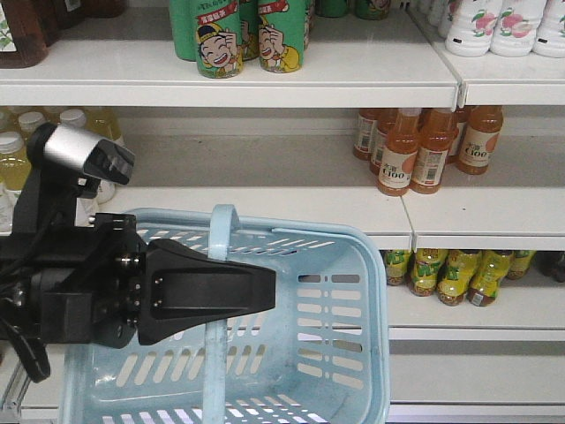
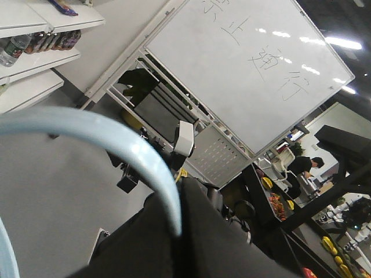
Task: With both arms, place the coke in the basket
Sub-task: 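Drive the base to the shelf with Coca-Cola cans, holding the basket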
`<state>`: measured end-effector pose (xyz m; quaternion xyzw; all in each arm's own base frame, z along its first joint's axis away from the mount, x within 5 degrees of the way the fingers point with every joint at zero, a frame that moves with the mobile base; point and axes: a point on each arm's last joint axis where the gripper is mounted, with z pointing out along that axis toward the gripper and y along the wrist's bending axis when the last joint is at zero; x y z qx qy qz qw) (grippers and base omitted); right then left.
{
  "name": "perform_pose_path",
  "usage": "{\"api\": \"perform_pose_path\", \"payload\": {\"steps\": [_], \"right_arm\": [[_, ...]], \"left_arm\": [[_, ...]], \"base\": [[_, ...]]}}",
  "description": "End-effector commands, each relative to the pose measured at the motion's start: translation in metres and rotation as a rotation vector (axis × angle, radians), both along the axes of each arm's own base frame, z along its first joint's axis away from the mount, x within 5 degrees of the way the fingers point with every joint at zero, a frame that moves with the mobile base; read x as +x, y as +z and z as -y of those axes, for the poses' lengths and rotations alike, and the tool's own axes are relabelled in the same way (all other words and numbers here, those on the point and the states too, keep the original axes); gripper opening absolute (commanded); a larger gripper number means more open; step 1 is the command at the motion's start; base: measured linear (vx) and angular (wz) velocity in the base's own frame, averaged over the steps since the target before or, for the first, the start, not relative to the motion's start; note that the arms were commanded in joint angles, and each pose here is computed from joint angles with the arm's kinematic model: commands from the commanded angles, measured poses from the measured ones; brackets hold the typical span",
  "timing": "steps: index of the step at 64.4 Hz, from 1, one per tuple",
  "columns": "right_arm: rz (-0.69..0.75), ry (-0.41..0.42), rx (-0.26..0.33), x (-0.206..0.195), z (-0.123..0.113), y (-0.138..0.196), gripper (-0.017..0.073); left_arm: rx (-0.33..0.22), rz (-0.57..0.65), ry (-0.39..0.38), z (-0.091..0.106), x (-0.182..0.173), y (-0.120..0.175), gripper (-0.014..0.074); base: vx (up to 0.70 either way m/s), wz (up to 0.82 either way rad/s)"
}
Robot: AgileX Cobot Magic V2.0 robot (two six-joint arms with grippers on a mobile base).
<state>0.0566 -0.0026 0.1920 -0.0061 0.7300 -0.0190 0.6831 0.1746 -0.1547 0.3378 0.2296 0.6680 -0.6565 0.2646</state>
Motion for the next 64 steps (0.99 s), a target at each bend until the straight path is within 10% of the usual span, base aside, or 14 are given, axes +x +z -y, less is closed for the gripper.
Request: {"api": "perform_pose_path", "payload": {"steps": [1, 64], "right_arm": [[0.079, 0.021, -0.02, -0.0007, -0.0019, 0.0039, -0.0004], [0.079, 0.021, -0.02, -0.0007, -0.0019, 0.0039, -0.0004]], "left_arm": [[-0.157, 0.043, -0.131, -0.002, -0.0158, 0.0271, -0.0007], [-0.152, 0.044, -0.132, -0.002, -0.0159, 0.0267, -0.0007]], "base": [[0.0, -0.01], [-0.06, -0.31]]}}
